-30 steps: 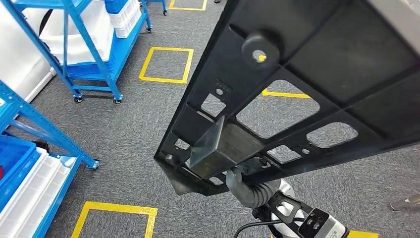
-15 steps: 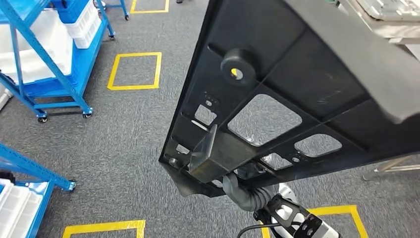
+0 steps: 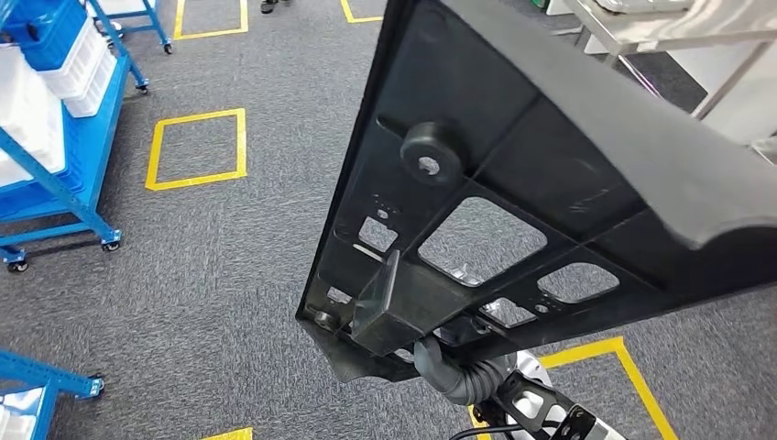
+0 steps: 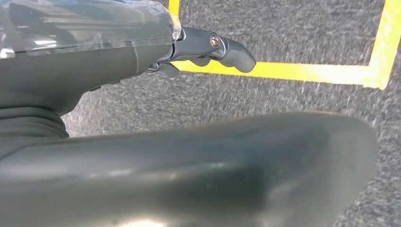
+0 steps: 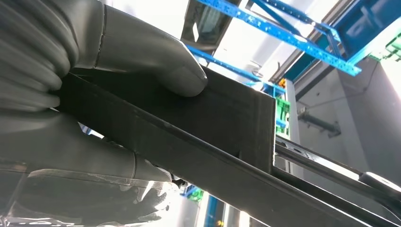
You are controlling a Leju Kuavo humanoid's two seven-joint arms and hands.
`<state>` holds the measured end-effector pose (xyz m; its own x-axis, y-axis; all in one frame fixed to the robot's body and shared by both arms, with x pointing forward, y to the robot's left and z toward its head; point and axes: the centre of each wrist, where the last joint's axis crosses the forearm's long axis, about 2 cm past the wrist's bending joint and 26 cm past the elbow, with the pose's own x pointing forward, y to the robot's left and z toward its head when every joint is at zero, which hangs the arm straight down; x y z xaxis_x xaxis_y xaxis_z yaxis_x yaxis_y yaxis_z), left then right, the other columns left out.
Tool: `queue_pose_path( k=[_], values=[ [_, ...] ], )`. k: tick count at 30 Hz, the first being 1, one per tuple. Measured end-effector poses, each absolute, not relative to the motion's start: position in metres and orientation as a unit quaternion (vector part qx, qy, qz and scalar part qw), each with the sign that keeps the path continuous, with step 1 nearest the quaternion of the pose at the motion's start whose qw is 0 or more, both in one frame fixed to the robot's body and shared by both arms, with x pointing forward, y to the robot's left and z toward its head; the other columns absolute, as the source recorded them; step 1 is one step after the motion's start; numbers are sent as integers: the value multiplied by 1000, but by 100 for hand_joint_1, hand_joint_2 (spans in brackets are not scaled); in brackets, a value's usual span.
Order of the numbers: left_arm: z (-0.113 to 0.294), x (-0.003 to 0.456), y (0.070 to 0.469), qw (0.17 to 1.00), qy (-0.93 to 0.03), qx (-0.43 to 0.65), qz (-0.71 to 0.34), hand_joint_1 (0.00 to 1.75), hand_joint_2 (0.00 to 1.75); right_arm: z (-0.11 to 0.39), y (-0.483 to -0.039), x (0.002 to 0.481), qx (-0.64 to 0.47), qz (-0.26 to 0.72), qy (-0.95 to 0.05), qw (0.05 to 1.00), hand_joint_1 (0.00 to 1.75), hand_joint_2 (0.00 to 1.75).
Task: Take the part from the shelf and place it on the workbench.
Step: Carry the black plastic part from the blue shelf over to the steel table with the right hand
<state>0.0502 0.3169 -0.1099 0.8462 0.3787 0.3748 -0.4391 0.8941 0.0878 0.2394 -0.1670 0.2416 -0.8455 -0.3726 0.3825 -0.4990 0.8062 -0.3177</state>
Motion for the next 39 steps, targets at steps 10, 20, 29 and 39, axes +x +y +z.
queue_pose_path(
  k=[10, 20, 29, 39],
  values=[
    [-110, 48, 311, 962, -175, 72, 197, 0, 0, 244, -169, 240, 236, 195, -940, 153, 175, 175],
    [-110, 52, 311, 961, -186, 71, 190, 0, 0, 251, -173, 246, 227, 189, -944, 144, 175, 175],
    [-110, 52, 313, 964, -177, 79, 183, 0, 0, 256, -176, 252, 224, 175, -949, 140, 175, 175],
    [-109, 48, 336, 952, -181, 117, 218, 0, 0, 252, -178, 250, 215, 171, -950, 147, 175, 175]
  ],
)
